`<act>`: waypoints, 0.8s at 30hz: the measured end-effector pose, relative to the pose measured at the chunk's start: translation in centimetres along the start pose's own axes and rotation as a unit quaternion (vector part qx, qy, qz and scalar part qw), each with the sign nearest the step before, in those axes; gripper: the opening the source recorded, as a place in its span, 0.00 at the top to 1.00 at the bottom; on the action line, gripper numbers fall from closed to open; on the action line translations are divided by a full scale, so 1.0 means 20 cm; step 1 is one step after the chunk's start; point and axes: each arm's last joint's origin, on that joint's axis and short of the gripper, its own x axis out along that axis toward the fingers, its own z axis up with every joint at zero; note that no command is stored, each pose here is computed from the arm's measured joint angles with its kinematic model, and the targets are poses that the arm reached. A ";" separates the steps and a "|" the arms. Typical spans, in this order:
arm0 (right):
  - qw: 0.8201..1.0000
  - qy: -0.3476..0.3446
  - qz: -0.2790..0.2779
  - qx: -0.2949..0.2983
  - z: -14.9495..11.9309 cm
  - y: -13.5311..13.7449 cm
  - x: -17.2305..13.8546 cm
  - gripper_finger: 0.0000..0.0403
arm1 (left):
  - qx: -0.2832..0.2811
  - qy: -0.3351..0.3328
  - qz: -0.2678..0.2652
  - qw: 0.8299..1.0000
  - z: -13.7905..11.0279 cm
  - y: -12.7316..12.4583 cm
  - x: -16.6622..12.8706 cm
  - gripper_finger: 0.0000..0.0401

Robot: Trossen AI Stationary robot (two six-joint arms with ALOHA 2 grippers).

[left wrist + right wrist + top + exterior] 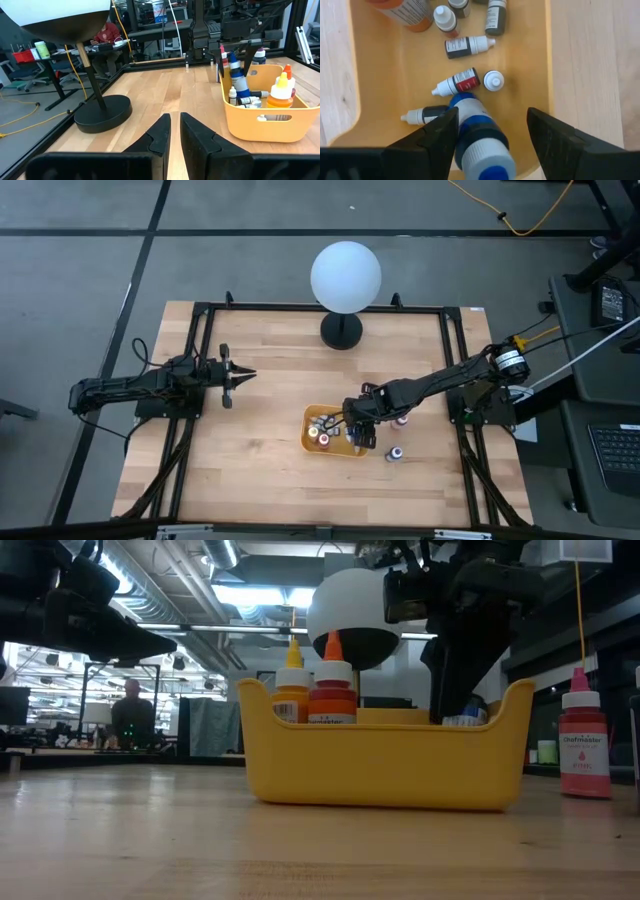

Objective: Pick & Place food coloring
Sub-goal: Put the large blue food coloring bottle into the yellow bin, then put the large purple food coloring bottle into the yellow bin

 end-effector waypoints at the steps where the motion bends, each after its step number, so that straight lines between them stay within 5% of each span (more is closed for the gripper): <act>1: 1.000 0.000 0.000 0.000 0.00 0.00 0.00 0.41 | 0.000 0.000 0.000 1.000 0.00 0.00 0.00 0.91; 11: 1.000 0.006 -0.006 0.001 0.01 0.00 -0.02 0.41 | 0.000 0.000 0.000 1.000 0.00 0.00 0.00 0.90; 24: 0.994 -0.058 -0.085 -0.041 0.15 0.12 -0.38 0.41 | 0.000 0.000 0.000 1.000 0.00 0.00 0.00 0.90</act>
